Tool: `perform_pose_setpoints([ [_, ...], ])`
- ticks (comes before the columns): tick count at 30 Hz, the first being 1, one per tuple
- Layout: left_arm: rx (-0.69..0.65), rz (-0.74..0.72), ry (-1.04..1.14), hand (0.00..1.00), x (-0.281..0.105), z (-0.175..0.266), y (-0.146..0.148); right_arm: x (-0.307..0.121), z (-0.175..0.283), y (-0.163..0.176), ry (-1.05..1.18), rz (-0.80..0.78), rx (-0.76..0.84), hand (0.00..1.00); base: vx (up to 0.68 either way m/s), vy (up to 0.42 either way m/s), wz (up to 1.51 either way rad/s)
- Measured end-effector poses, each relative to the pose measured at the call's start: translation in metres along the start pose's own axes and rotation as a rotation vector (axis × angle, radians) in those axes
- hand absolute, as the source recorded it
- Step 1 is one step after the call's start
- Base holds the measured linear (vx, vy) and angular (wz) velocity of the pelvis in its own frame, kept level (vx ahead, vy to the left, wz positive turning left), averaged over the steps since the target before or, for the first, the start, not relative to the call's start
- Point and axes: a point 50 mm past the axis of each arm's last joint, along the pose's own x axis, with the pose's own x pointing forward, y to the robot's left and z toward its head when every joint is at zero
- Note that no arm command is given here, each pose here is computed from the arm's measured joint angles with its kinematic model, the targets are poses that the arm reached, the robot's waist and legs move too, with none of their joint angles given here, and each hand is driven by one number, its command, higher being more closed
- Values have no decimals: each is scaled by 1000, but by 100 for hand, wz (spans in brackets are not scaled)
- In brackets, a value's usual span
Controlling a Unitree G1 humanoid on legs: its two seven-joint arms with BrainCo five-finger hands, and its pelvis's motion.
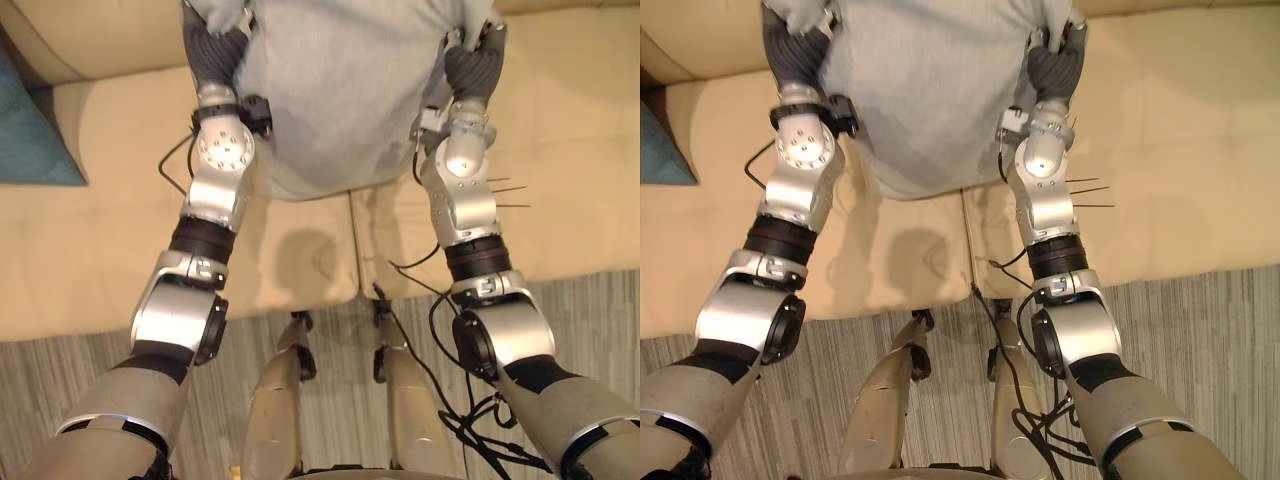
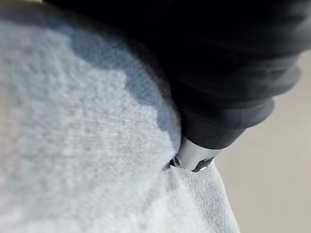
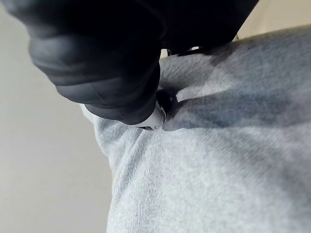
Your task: Pick up cushions and gather them together orderly.
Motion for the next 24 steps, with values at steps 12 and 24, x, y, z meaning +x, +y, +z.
perform_pose_setpoints([
  [12, 15, 61, -52, 0, 36, 28, 54, 38, 46, -35, -135, 73, -64, 0, 4, -7, 1],
  [24, 8, 28, 203, 0, -78, -66, 128, -28, -8, -148, 67, 122, -292, 0, 5, -34, 15],
])
